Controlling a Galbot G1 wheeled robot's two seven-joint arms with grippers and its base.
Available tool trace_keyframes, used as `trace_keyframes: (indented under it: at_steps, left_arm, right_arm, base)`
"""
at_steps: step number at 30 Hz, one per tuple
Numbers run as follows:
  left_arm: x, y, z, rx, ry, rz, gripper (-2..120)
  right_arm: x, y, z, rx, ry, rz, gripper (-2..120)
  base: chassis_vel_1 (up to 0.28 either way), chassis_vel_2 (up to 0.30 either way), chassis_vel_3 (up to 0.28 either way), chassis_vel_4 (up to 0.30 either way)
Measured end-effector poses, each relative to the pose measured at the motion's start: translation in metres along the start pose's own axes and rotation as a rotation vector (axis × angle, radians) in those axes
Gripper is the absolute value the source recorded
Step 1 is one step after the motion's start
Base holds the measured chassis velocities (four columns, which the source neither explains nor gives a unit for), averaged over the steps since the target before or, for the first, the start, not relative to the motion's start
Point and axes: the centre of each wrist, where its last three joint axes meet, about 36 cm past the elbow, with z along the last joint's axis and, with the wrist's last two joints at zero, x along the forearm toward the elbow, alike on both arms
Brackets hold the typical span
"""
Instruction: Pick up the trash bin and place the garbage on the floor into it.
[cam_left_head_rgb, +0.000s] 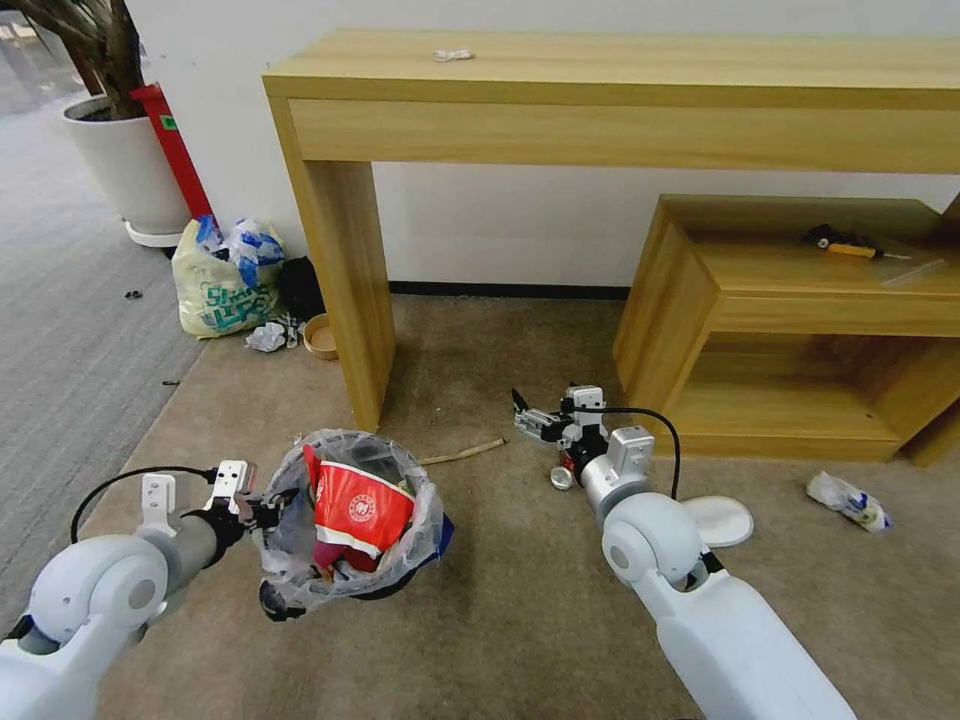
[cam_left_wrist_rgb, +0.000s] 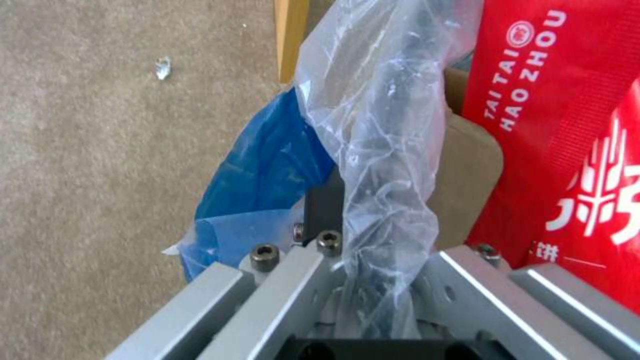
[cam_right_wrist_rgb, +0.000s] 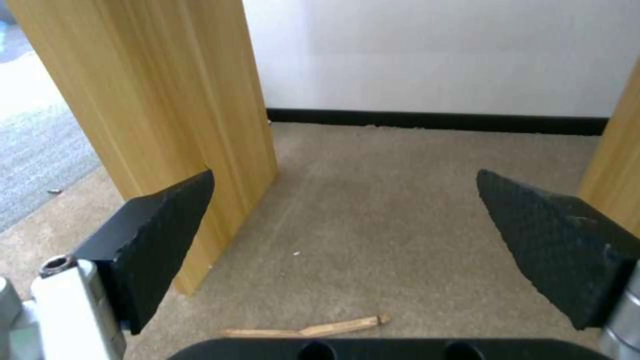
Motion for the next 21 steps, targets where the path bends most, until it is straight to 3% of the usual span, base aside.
trace_keyframes:
  at_steps: [21]
  left_arm:
    - [-0.0007, -0.001, 0.002, 0.003, 0.0, 0.004, 0]
  right_arm:
    - [-0.0013, 0.002, 0.0041, -0.005, 0.01, 0.019, 100]
  base:
    - [-0.003, 0.143, 0.006, -0.139]
